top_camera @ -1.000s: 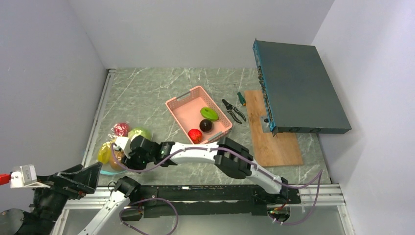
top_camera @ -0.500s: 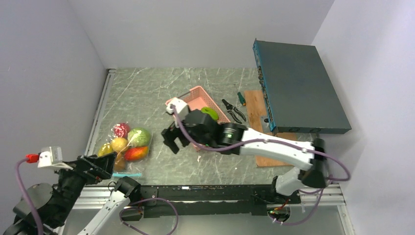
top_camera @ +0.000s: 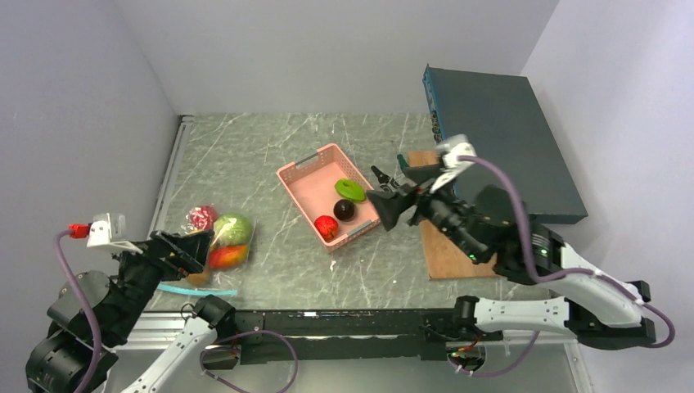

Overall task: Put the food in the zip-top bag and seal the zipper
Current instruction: Reset both arms

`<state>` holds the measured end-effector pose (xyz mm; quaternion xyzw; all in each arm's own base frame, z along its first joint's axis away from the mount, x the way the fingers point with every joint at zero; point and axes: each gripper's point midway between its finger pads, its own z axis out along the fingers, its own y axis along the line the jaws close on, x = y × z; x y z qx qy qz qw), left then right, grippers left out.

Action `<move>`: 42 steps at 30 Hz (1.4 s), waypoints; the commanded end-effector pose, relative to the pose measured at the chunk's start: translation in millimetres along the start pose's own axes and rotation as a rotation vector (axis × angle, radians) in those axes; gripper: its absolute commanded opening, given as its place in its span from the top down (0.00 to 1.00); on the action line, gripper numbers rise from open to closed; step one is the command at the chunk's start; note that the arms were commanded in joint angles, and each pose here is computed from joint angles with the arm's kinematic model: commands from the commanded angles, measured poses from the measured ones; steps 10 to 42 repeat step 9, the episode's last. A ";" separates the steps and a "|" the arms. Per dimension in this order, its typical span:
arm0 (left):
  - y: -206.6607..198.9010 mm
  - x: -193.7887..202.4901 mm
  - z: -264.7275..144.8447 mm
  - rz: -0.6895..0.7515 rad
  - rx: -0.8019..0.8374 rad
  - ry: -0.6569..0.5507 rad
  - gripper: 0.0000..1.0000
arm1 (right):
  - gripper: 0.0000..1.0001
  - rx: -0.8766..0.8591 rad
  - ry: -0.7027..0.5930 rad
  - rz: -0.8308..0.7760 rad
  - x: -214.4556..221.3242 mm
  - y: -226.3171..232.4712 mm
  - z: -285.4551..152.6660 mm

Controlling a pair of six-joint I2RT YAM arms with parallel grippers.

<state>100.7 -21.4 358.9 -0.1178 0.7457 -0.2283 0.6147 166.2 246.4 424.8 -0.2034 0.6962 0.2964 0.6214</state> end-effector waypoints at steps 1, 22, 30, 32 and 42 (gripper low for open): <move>-16.8 -11.1 14.7 0.012 0.048 -0.024 0.00 | 0.00 0.184 -0.044 0.000 -6.7 -40.3 -15.3; -16.5 -11.9 30.1 0.031 0.010 -0.011 0.00 | 0.00 0.266 -0.114 0.036 -15.0 -65.7 -36.1; -16.5 -11.9 30.1 0.031 0.010 -0.011 0.00 | 0.00 0.266 -0.114 0.036 -15.0 -65.7 -36.1; -16.5 -11.9 30.1 0.031 0.010 -0.011 0.00 | 0.00 0.266 -0.114 0.036 -15.0 -65.7 -36.1; -16.5 -11.9 30.1 0.031 0.010 -0.011 0.00 | 0.00 0.266 -0.114 0.036 -15.0 -65.7 -36.1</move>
